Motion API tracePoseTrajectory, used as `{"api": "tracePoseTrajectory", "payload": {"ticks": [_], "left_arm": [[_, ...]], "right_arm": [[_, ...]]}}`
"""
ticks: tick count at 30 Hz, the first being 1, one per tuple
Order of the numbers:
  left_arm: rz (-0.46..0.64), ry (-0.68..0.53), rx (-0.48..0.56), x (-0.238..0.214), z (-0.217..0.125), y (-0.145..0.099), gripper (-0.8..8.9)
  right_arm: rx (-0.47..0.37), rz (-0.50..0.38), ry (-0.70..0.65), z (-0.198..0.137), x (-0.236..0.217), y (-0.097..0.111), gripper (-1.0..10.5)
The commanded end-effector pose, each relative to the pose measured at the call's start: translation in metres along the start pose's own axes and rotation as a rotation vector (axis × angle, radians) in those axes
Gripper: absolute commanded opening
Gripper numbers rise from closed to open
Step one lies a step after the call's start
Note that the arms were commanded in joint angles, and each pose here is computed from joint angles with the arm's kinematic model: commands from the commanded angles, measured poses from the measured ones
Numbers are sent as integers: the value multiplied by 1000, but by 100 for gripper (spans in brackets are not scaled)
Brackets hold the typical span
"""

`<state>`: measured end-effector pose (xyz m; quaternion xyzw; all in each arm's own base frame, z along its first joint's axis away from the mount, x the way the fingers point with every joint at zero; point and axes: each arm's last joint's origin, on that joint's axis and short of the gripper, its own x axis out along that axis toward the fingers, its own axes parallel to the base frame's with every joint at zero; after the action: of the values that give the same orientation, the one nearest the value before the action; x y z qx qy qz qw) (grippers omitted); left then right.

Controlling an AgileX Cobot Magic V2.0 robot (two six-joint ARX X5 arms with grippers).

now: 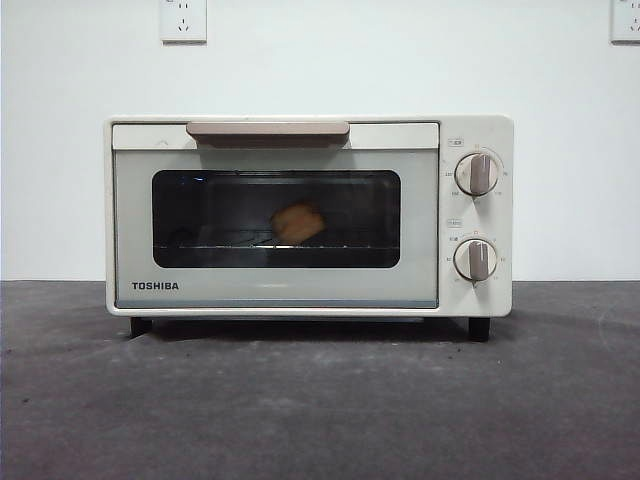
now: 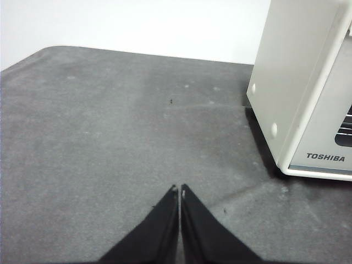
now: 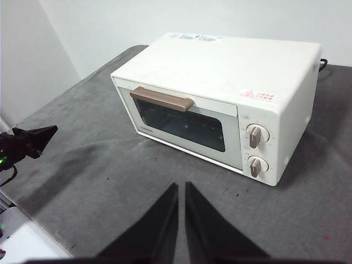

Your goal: The left arm flap open the oven, the right arm pick bread and place it into oven, the left arm flap close the oven

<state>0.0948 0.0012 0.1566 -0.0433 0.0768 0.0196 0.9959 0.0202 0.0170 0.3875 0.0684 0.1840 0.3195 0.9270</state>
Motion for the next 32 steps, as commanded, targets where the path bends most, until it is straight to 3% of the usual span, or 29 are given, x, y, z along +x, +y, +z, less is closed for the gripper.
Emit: {"api": "tracePoseTrajectory", "payload": {"ticks": [1,24,26,32], "left_arm": [[8,22,10,2,-7,1,11],[8,22,10,2,-7,1,11],[8,22,10,2,-7,1,11],[8,22,10,2,-7,1,11]], "right_arm": [[-5,14,-24,4,-3,1,19],[-5,14,-24,4,-3,1,19],[1,-30,-34,4,-3,0,19],[35,-291,-88,-2,10,-11,19]]}}
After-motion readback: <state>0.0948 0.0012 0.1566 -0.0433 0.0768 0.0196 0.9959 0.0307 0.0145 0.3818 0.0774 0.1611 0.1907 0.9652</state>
